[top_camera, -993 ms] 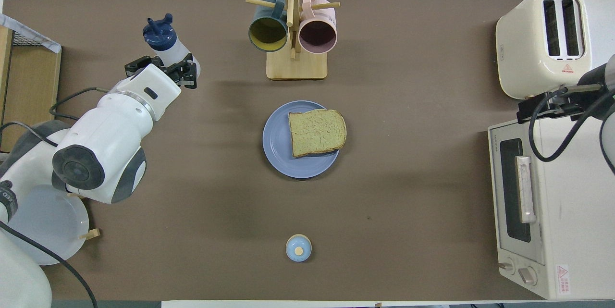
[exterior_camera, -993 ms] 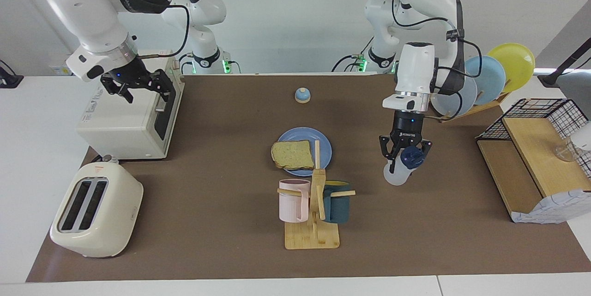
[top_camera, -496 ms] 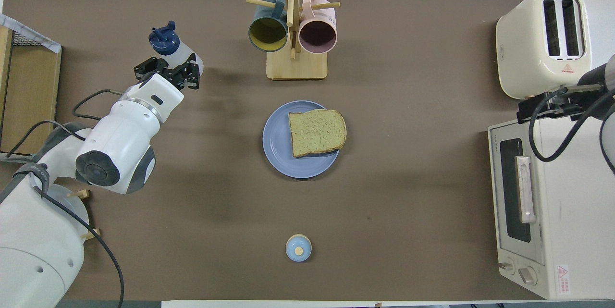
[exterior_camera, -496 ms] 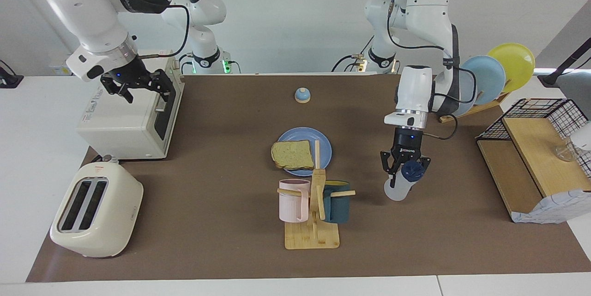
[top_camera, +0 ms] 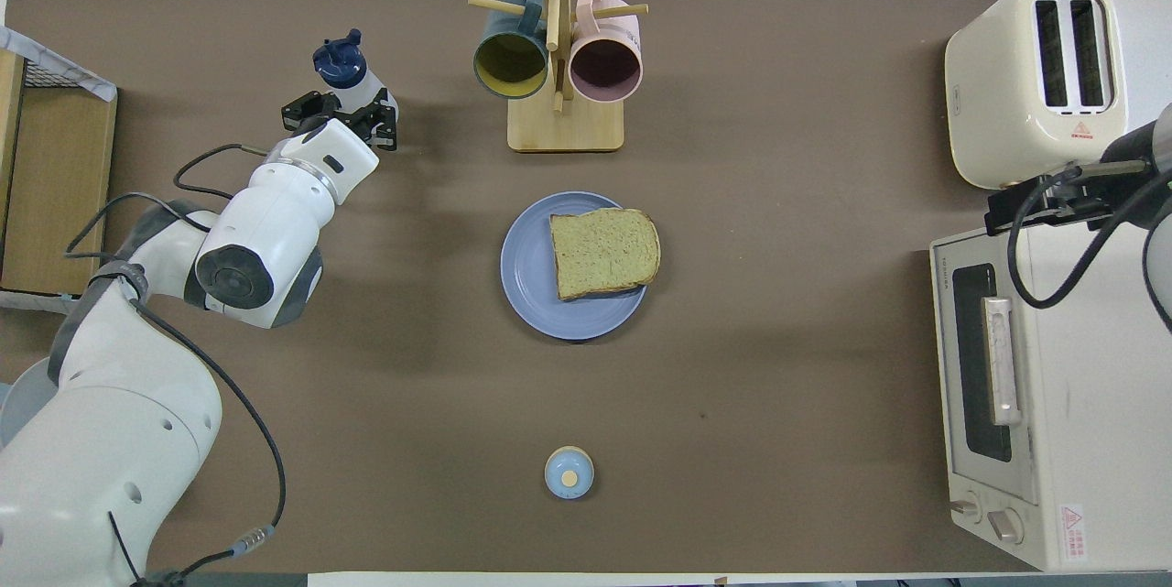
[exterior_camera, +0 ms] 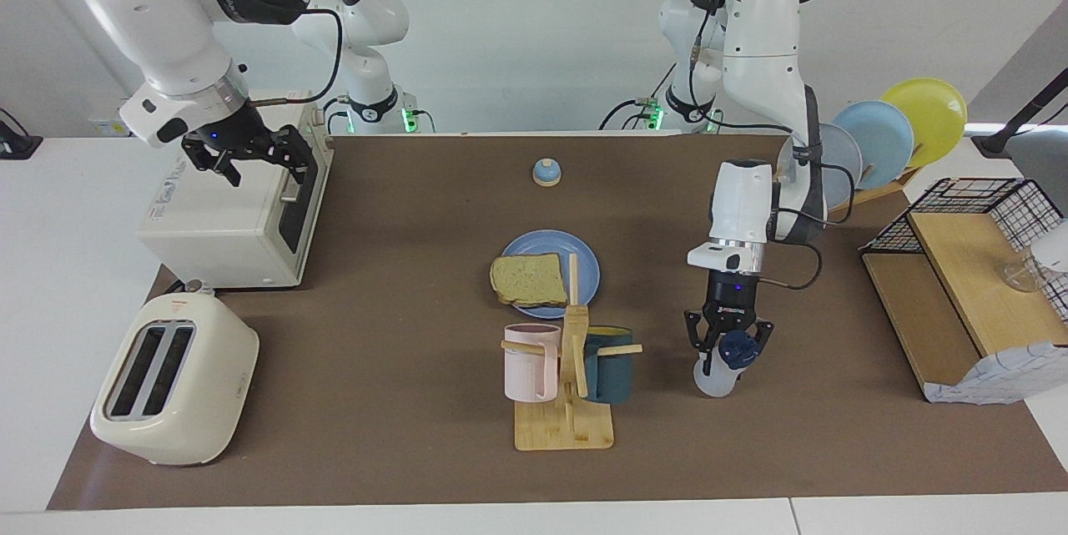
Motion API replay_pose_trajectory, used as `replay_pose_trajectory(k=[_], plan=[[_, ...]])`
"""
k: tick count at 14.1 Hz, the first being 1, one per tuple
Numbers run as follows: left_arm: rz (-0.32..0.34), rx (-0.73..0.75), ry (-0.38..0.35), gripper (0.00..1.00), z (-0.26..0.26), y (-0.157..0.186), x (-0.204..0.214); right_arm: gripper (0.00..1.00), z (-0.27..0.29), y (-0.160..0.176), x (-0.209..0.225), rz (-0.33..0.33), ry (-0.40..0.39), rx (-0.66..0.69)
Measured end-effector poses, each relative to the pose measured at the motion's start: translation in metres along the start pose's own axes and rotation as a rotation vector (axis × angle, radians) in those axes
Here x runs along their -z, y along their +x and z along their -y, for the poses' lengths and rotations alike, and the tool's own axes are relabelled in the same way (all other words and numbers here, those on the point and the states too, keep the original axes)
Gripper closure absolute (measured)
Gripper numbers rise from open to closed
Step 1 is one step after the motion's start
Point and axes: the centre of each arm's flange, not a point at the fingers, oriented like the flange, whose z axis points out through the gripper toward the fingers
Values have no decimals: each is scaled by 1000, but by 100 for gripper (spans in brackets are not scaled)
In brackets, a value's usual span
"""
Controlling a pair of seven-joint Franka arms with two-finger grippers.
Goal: Put bread on plate and add seasoning
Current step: 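Set the bottle down and open the left gripper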
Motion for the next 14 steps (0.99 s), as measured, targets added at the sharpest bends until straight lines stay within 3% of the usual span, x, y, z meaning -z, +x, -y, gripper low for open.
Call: replay_pose_trajectory(k=[11, 14], plan=[[1, -22, 4, 59, 1, -2, -1, 0, 0, 0, 0, 0, 0, 0], [18, -20, 11, 29, 5, -10, -2, 0, 0, 0, 0, 0, 0, 0]])
